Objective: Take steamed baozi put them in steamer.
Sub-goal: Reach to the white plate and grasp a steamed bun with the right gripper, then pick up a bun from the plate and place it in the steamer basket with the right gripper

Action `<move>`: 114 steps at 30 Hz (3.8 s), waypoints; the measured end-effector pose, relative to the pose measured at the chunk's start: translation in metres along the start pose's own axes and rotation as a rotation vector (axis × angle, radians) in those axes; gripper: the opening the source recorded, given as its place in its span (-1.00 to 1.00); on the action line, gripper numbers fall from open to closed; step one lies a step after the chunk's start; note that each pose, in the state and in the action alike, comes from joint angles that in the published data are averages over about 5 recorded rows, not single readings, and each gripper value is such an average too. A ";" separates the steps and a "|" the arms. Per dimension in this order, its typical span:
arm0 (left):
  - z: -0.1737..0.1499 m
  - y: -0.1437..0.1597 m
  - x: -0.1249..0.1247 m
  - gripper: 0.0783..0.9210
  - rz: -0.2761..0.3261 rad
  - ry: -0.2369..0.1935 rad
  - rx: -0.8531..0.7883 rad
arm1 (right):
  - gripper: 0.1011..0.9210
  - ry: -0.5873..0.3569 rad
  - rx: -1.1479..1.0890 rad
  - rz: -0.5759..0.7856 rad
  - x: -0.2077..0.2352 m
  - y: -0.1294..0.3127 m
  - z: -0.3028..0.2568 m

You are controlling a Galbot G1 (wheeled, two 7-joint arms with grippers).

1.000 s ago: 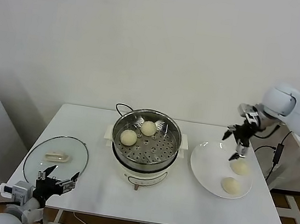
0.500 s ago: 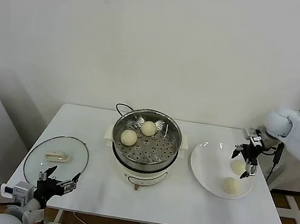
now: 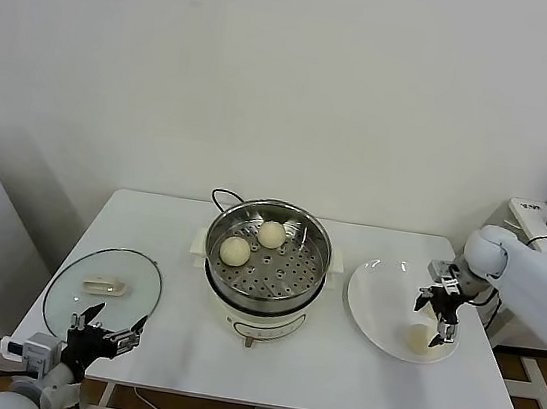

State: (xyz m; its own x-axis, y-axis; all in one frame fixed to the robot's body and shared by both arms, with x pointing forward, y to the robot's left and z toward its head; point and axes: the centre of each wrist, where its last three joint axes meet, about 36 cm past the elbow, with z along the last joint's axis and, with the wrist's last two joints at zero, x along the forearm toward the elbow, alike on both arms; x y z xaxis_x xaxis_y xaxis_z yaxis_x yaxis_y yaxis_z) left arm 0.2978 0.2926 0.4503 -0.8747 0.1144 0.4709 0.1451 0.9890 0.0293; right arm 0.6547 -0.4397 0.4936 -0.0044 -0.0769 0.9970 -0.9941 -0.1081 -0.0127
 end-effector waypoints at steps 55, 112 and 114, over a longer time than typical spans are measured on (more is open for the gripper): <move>-0.001 -0.001 0.000 0.77 0.009 0.002 -0.018 | -0.17 -0.237 0.770 0.294 0.194 -0.083 -0.205; 0.001 0.000 -0.001 0.77 0.002 0.000 -0.015 | 0.76 -0.089 1.477 0.222 0.146 -0.068 -0.343; 0.001 0.000 -0.001 0.77 0.001 -0.001 -0.015 | 0.76 -0.082 1.437 0.236 0.162 -0.074 -0.325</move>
State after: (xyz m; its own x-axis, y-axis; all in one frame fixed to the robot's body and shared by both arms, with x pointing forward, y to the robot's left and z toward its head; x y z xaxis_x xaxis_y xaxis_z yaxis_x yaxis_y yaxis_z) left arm 0.2985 0.2923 0.4491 -0.8751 0.1152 0.4701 0.1528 0.9873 0.0425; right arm 0.6923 -0.1219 0.6804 -0.0937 -0.2829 0.9546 -0.0074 -0.9586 -0.2848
